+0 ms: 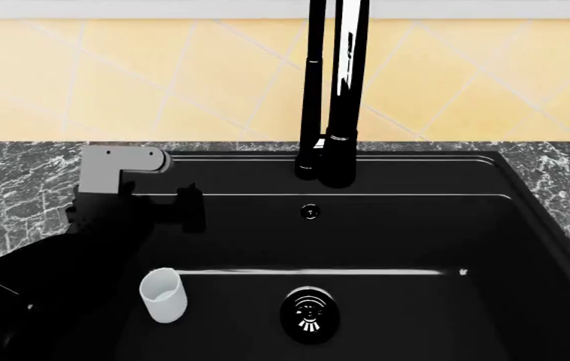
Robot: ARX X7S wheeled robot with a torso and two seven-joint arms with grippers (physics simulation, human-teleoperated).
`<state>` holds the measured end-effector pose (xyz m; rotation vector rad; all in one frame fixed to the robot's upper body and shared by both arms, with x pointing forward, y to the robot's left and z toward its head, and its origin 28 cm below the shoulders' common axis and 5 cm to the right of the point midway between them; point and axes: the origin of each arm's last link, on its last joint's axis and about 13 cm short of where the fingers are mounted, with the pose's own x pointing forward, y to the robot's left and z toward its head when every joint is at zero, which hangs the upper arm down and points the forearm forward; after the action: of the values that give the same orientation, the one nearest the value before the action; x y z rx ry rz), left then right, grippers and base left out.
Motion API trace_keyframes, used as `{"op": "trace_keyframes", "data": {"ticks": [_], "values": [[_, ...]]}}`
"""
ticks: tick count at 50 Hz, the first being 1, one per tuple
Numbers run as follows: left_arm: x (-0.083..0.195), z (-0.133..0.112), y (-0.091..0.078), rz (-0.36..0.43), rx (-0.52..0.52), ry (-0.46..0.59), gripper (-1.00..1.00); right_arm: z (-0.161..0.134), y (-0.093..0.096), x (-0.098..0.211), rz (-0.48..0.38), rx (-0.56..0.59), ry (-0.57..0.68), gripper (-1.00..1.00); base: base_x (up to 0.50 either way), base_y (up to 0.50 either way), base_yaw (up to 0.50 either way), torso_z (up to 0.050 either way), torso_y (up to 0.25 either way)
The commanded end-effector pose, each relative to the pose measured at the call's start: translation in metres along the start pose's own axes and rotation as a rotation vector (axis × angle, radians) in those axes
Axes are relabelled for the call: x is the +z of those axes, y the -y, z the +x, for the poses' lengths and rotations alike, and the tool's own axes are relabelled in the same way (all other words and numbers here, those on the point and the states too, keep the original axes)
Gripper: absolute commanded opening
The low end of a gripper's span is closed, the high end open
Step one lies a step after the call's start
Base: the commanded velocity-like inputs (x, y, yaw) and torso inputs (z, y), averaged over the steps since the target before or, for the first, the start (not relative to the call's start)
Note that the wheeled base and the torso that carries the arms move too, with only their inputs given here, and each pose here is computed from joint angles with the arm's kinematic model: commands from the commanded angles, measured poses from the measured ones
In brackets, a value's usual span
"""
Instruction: Pick the cup and bowl from the sink and place them on the counter for drying.
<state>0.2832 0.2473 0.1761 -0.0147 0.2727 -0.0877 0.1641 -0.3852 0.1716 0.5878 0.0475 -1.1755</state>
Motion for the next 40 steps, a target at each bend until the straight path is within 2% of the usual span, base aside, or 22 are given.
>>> {"op": "trace_keyframes", "data": {"ticks": [1, 3, 5, 7, 8, 9, 13, 15, 18, 20, 21, 26, 30, 31, 36, 40], "values": [[0.001, 0.000, 0.001, 0.000, -0.003, 0.004, 1.00, -0.016, -0.026, 0.020, -0.067, 0.124, 0.094, 1.00, 0.00, 0.00, 0.00, 0.000, 0.000], [-0.001, -0.001, 0.000, -0.011, -0.001, 0.003, 1.00, -0.019, -0.033, 0.020, -0.116, 0.188, 0.044, 1.00, 0.00, 0.00, 0.00, 0.000, 0.000], [-0.003, 0.000, 0.001, -0.013, -0.004, -0.002, 1.00, -0.023, -0.037, 0.023, -0.202, 0.207, 0.071, 1.00, 0.00, 0.00, 0.00, 0.000, 0.000], [-0.004, 0.000, 0.000, -0.009, -0.002, -0.008, 1.00, -0.030, -0.050, 0.029, -0.244, 0.328, 0.068, 1.00, 0.00, 0.00, 0.00, 0.000, 0.000], [-0.004, 0.000, 0.000, -0.011, 0.000, -0.008, 1.00, -0.032, -0.053, 0.030, -0.255, 0.353, 0.072, 1.00, 0.00, 0.00, 0.00, 0.000, 0.000], [-0.003, -0.001, -0.002, -0.014, 0.005, -0.004, 1.00, -0.037, -0.060, 0.032, -0.311, 0.401, 0.079, 1.00, 0.00, 0.00, 0.00, 0.000, 0.000], [-0.005, 0.000, 0.001, -0.012, -0.005, -0.006, 1.00, -0.049, -0.079, 0.031, -0.395, 0.527, 0.080, 1.00, 0.00, 0.00, 0.00, 0.000, 0.000], [-0.006, 0.002, 0.001, -0.015, -0.008, -0.011, 1.00, -0.055, -0.090, 0.028, -0.429, 0.605, 0.075, 1.00, 0.00, 0.00, 0.00, 0.000, 0.000], [-0.006, 0.002, 0.001, -0.020, -0.007, -0.012, 1.00, -0.063, -0.102, 0.026, -0.427, 0.679, 0.059, 1.00, 0.00, 0.00, 0.00, 0.000, 0.000], [-0.007, 0.002, 0.001, -0.020, -0.006, -0.015, 1.00, -0.068, -0.110, 0.024, -0.458, 0.716, 0.059, 1.00, 0.00, 0.00, 0.00, 0.000, 0.000], [-0.007, 0.001, 0.000, -0.021, -0.006, -0.015, 1.00, -0.071, -0.115, 0.022, -0.501, 0.746, 0.062, 1.00, 0.00, 0.00, 0.00, 0.000, 0.000], [-0.007, 0.001, 0.000, -0.018, -0.005, -0.016, 1.00, -0.083, -0.131, 0.012, -0.565, 0.854, 0.024, 1.00, 0.00, 0.00, 0.00, 0.000, 0.000], [-0.005, 0.001, 0.001, -0.014, -0.008, -0.013, 1.00, -0.089, -0.139, 0.006, -0.597, 0.899, -0.002, 1.00, 0.00, 0.00, 0.00, 0.000, 0.000], [-0.005, 0.001, 0.001, -0.014, -0.008, -0.013, 1.00, -0.091, -0.140, 0.004, -0.634, 0.920, -0.004, 1.00, 0.00, 0.00, 0.00, 0.000, 0.000], [-0.006, 0.001, 0.001, -0.013, -0.007, -0.015, 1.00, -0.102, -0.140, -0.004, -0.703, 0.987, 0.001, 1.00, 0.00, 0.00, 0.00, 0.000, 0.000], [-0.004, 0.002, 0.001, -0.011, -0.009, -0.014, 1.00, -0.109, -0.139, -0.009, -0.854, 1.035, 0.043, 1.00, 0.00, 0.00, 0.00, 0.000, 0.000]]}}
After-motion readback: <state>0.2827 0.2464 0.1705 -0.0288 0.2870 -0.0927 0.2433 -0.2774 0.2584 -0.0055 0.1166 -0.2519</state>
